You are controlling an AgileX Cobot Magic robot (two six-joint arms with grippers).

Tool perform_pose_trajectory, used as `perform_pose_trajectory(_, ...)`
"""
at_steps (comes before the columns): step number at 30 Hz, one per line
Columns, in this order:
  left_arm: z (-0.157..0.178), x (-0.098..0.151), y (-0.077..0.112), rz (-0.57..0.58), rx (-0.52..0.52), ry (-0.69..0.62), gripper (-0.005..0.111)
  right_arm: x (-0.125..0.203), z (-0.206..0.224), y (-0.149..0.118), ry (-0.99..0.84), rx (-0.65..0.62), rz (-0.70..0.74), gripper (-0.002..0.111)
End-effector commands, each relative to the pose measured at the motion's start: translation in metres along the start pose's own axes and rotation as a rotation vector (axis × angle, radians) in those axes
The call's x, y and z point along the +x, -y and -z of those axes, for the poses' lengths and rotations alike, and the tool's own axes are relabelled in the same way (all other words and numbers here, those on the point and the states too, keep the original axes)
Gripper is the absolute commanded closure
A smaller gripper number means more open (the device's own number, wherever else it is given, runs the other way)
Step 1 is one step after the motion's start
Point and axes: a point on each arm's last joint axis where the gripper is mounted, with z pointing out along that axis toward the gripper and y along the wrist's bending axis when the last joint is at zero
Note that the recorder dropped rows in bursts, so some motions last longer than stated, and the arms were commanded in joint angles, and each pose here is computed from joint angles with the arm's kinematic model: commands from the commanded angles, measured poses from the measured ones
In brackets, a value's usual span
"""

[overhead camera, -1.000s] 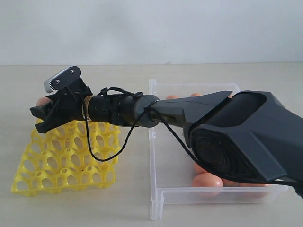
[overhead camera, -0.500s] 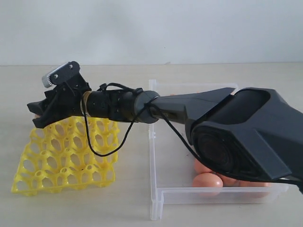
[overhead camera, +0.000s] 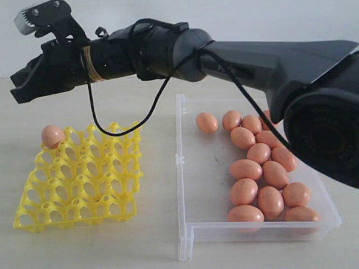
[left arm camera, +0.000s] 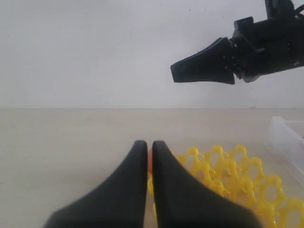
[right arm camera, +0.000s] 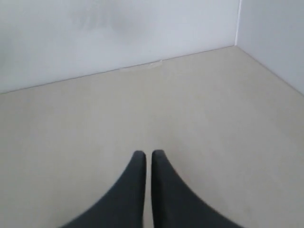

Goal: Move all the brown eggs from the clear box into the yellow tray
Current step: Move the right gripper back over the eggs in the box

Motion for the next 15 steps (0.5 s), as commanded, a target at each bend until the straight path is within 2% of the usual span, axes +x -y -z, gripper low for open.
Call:
perform_pose_trajectory(1, 0.000, 0.000, 0.000, 0.005, -0.005, 0.013, 0.103, -0.003, 0.016, 0.007, -0.017, -0.040, -0.113, 0.109)
perform_pose_trajectory(10, 0.000, 0.000, 0.000, 0.005, -0.005, 0.013, 0.103, 0.049, 0.032, 0.036, -0.124, 0.062, -0.235, 0.109)
perform_pose_trajectory(12, 0.000, 0.000, 0.000, 0.005, -0.005, 0.013, 0.103, 0.051, 0.038, 0.033, -0.137, 0.057, -0.212, 0.109)
perform_pose_trajectory(15, 0.000, 0.000, 0.000, 0.005, -0.005, 0.013, 0.103, 0.032, 0.057, 0.018, -0.127, 0.055, -0.156, 0.109)
